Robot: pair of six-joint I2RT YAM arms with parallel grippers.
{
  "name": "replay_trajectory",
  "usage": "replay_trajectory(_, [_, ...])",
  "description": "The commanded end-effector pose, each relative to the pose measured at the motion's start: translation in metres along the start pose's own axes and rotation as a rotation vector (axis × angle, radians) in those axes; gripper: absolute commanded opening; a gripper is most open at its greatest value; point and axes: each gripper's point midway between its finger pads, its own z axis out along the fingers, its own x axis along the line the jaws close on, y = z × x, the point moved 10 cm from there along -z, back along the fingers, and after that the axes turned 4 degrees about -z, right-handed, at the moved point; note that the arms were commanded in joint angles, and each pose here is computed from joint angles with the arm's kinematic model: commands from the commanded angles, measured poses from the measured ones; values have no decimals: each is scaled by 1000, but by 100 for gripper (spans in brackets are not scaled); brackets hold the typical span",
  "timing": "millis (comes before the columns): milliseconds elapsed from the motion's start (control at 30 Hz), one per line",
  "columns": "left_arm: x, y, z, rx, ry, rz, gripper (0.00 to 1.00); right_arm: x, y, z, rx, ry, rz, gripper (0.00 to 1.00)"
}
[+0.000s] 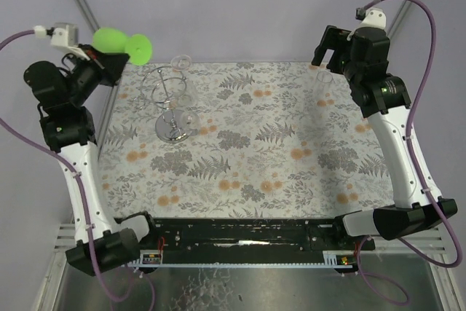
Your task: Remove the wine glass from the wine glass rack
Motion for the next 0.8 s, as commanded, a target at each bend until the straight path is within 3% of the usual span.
replay_trajectory(0, [-43,7,17,18,-103,199,0,0,14,-14,-32,3,-1,99])
replay_trajectory(367, [-154,-8,53,31,-430,297,0,-25,13,-59,-16,-181,16,99])
replay_trajectory(767, [-236,-83,59,150,-718,471,0,-48,-8,-106,153,-297,48,99])
